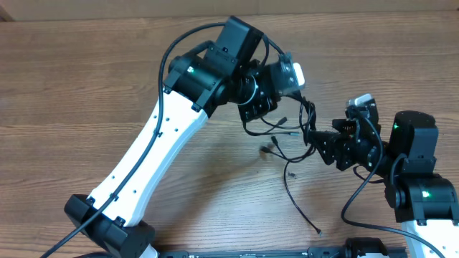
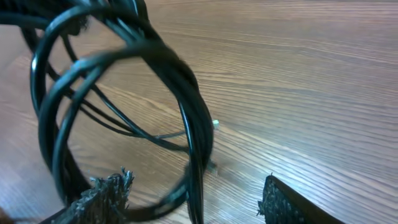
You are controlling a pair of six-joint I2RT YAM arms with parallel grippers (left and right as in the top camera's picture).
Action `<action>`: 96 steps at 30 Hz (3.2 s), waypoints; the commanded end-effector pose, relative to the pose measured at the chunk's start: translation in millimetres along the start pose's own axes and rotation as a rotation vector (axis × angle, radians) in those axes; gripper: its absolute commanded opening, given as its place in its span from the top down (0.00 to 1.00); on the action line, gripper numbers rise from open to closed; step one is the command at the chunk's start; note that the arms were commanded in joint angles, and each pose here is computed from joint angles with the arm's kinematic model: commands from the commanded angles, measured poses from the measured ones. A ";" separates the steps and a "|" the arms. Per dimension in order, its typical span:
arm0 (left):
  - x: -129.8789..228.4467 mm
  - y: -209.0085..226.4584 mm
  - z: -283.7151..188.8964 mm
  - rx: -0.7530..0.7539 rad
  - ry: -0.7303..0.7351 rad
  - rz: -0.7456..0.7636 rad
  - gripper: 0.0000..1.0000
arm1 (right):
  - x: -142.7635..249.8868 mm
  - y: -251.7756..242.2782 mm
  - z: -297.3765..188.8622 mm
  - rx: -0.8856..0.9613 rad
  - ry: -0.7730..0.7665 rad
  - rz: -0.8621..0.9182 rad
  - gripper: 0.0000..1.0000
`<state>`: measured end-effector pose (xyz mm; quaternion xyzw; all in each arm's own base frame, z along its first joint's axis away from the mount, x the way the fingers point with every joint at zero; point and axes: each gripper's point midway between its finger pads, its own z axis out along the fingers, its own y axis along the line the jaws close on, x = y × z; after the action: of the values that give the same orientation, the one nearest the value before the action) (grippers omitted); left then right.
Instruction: Untangle cables
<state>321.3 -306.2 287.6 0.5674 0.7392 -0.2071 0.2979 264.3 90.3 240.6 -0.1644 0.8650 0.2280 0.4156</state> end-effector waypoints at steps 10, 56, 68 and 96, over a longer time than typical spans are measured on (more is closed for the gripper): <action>-15.4 -13.9 -2.5 0.100 -0.072 -0.208 0.96 | -20.4 -6.8 -4.6 0.048 -0.071 -0.043 0.39; 2.7 -3.5 2.9 -0.031 0.034 -0.476 0.96 | -52.3 13.6 -9.2 -0.067 -0.199 -0.073 0.41; -15.3 -35.9 14.6 0.022 0.027 -0.399 0.96 | -49.3 9.5 -5.7 -0.055 -0.183 -0.065 0.33; 28.7 -8.2 6.4 -0.189 0.204 -0.373 0.96 | -33.4 -0.9 5.8 -0.033 -0.105 -0.010 0.94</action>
<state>293.3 -314.9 269.7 0.4160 0.8589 -0.2053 0.2170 289.9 98.2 245.2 -0.1581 0.8506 0.2604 0.4286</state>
